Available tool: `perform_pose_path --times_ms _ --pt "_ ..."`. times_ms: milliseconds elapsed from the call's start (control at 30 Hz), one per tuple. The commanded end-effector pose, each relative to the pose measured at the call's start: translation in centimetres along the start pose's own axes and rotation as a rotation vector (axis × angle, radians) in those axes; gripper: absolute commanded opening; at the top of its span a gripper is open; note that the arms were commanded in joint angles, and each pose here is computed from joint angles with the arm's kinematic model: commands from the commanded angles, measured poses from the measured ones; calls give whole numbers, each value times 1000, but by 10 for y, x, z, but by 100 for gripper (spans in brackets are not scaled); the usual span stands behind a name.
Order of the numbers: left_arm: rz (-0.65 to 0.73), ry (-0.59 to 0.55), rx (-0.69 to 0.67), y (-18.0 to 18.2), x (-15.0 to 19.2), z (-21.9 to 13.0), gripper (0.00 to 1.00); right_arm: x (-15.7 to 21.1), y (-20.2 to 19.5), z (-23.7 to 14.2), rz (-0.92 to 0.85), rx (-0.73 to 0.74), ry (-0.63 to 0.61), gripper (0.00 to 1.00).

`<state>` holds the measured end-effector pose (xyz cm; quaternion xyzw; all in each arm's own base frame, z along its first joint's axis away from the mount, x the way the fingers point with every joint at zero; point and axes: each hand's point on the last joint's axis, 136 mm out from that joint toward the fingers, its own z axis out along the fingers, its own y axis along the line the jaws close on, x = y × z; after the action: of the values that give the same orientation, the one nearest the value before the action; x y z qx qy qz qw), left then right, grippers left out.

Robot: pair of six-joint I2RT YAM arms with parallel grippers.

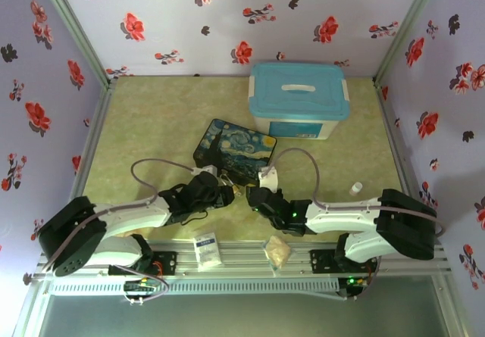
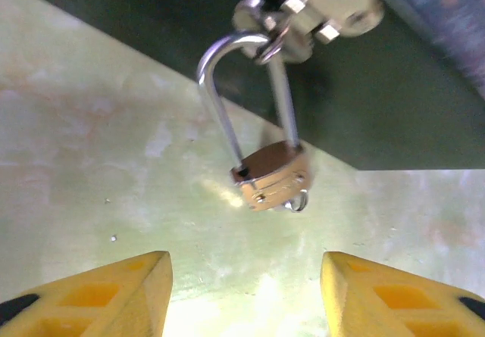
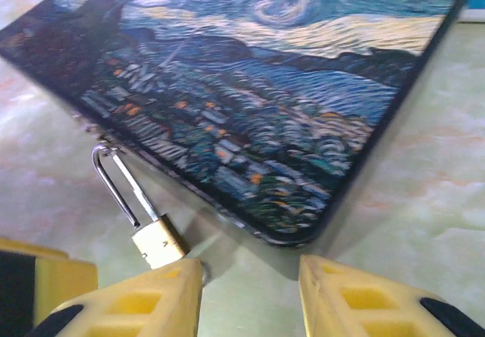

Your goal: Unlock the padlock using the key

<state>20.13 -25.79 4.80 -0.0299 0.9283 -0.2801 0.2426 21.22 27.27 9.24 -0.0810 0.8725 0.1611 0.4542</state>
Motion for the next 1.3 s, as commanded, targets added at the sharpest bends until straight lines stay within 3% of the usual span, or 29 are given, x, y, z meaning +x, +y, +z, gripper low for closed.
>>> perform_pose_path --times_ms 0,233,467,567,800,1000,1267 --pt "-29 -43 16 -8 -7 10 56 -6 -17 -4 34 65 -43 39" --pt "2 -93 -28 -9 -17 21 58 -4 -16 -7 53 20 -57 39" --pt "20 -60 -52 -15 -11 42 56 5 -22 -8 47 23 -43 38" --pt "20 -54 -61 -14 -9 45 50 9 -22 -7 59 17 -36 38" --pt "16 -45 -40 -15 -7 47 24 16 -23 -4 61 23 -27 38" --pt "18 -40 -69 -7 -6 34 25 20 -24 -4 59 22 -18 38" --pt "164 36 -252 11 -9 22 26 25 -25 -1 50 30 -9 38"
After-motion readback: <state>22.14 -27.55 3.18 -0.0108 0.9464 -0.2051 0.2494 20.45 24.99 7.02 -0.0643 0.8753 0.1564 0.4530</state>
